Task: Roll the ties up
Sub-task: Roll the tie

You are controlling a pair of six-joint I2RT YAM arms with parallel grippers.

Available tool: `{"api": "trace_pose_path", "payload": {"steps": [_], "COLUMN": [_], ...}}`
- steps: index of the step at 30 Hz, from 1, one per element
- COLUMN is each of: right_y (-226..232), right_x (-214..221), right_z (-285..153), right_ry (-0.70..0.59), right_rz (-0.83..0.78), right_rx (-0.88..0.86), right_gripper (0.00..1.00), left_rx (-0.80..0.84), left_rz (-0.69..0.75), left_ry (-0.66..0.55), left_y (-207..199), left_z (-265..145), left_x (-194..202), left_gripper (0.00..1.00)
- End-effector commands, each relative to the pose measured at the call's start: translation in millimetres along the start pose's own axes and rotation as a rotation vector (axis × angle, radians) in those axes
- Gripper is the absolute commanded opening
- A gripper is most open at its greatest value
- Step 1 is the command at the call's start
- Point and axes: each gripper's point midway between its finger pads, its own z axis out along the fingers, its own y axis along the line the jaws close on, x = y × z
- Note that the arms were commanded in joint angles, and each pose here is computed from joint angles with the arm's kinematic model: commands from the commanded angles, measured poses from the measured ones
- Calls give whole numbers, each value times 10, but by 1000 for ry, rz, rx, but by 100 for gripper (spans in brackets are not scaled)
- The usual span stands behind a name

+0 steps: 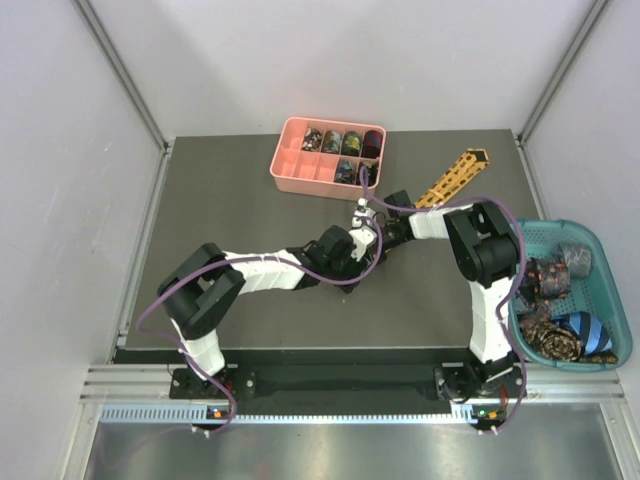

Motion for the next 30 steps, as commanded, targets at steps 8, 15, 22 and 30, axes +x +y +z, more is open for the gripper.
{"api": "trace_pose_path", "payload": {"steps": [8, 15, 22, 30], "right_y": [-105, -86, -18, 77], "right_x": [4, -17, -97, -362], "right_z": [-52, -63, -149, -446], "right_ry": [-18, -22, -46, -157], "right_rz": [-35, -33, -44, -39], "right_rx": [38, 35, 58, 139], "right_gripper": [13, 23, 37, 39], "left_rx": [-88, -80, -102, -84], "left_rz": [67, 71, 99, 87], "left_ry": [87, 98, 159, 218], "left_y": [62, 33, -22, -85], "left_z": [23, -2, 44, 78], "left_x": [256, 263, 386, 474], "left_gripper": [49, 40, 36, 34]}}
